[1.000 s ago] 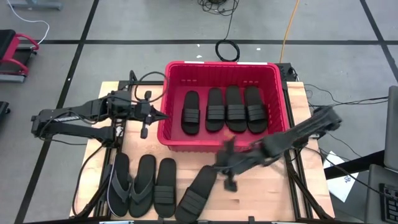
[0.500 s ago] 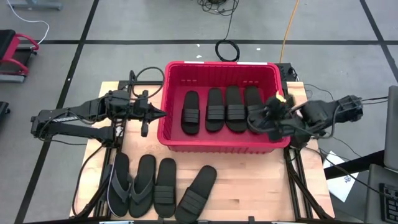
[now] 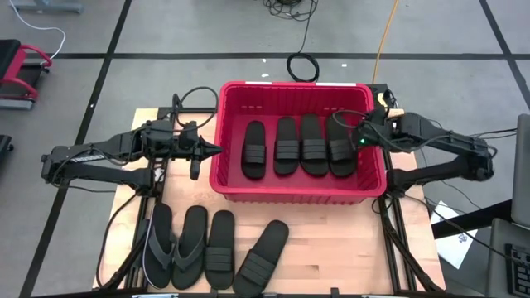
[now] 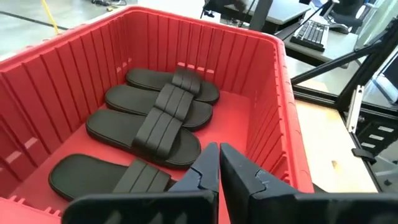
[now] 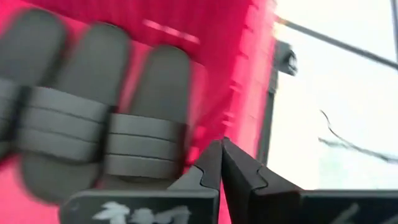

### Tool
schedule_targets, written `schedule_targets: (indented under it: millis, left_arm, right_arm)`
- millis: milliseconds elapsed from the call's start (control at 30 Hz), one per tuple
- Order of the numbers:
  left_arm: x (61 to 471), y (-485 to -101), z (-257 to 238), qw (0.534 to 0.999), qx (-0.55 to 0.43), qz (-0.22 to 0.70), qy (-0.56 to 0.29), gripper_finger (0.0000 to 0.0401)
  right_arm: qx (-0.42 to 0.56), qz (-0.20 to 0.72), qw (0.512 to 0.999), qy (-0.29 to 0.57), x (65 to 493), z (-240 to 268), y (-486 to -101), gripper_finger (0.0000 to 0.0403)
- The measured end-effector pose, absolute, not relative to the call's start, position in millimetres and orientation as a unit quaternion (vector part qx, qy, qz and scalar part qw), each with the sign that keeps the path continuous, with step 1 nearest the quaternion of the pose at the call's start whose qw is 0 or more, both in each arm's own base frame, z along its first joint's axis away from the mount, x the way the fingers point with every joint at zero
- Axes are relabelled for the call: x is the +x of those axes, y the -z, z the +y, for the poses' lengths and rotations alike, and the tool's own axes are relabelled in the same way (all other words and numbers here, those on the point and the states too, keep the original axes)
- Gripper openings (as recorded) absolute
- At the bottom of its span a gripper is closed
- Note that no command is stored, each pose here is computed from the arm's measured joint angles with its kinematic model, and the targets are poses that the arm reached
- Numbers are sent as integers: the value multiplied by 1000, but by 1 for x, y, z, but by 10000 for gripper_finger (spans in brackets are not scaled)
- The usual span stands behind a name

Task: Pick and place slides into bin
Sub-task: Adjust the red bin

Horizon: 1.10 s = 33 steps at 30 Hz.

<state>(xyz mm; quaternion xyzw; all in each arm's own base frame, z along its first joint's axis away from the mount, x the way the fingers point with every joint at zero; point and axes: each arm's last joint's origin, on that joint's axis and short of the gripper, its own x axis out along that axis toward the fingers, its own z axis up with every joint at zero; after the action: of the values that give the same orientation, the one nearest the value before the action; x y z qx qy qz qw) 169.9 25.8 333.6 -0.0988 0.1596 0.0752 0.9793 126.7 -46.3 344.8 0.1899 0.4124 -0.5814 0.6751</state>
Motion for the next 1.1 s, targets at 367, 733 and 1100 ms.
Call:
schedule_targets:
  millis: [367, 733, 1100]
  left_arm:
    - [168, -330, 27, 975, -99, 179, -87, 14]
    - [167, -327, 28, 972, -100, 192, -92, 12]
    - [169, -325, 28, 968, -129, 202, -79, 3]
  right_arm:
    - [250, 417, 621, 614, 96, -57, -325, 0]
    - [293, 434, 594, 611, 86, -66, -324, 0]
    - [338, 469, 601, 552, 97, -74, -291, 0]
